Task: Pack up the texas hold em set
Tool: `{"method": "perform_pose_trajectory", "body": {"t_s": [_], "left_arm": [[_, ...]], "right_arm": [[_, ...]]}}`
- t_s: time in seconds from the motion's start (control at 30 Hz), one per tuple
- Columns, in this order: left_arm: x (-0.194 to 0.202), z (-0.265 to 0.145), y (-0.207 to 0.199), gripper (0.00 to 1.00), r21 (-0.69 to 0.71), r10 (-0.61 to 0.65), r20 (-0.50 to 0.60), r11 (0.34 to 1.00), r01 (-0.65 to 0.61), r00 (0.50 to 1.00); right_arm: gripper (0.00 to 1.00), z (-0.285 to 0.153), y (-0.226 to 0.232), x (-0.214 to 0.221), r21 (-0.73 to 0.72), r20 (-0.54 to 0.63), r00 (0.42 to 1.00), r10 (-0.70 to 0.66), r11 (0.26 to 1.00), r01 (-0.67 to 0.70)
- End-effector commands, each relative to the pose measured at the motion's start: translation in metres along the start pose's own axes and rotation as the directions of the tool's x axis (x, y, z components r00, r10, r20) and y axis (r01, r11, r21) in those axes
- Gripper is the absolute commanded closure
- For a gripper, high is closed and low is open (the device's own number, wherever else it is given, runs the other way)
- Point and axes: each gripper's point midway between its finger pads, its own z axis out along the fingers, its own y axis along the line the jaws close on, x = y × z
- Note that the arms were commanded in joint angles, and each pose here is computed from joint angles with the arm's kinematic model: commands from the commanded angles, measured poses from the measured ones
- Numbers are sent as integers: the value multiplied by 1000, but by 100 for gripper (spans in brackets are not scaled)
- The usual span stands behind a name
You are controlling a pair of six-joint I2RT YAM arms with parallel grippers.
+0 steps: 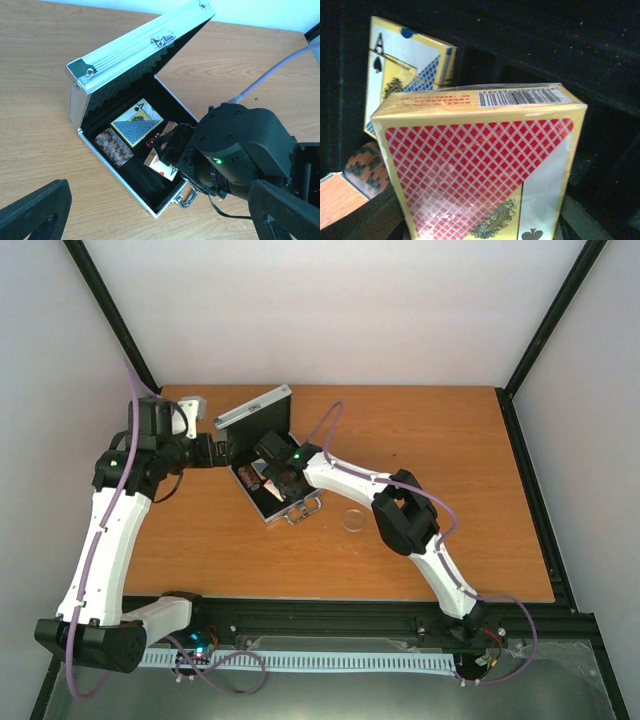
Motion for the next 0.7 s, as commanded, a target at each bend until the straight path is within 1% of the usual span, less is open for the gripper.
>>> {"method": "perform_pose_trajectory", "body": {"t_s": [0.0,0.13,0.17,0.2,0.27,0.37,0.47,0.5,0.6,0.67], "left_arm": [[2,-4,-4,0,19,-5,5,1000,5,1000],[4,-4,-3,0,17,-5,1,1000,5,1000],[5,-4,-3,0,15,-5,0,1000,5,1000],[6,-4,-3,0,14,-5,-1,1000,5,1000],[6,-4,-2,0,12,-4,0,1000,4,1000],[4,-5,-3,0,11,-3,4,1000,3,1000],[4,-5,-2,0,9,-2,5,1000,2,1000],[4,-5,-2,0,7,-1,6,1000,1,1000],[5,-5,-2,0,5,-2,6,1000,2,1000],[4,-6,-2,0,6,-1,7,1000,1,1000]], "right_arm": [[85,10,-1,8,1,4,999,43,999,-43],[83,15,-1,15,-1,-32,996,87,996,-87],[77,15,0,16,-2,-42,995,95,995,-95],[67,15,1,17,-3,-50,994,99,995,-99],[53,14,2,18,3,-55,993,104,995,-104],[37,8,5,14,-1,-37,995,98,995,-98],[24,2,5,9,1,-16,996,90,996,-90],[18,0,4,9,4,-14,996,84,996,-84],[8,-3,-1,8,26,-13,998,65,998,-65],[7,-6,-3,8,34,-12,999,50,998,-49]]}}
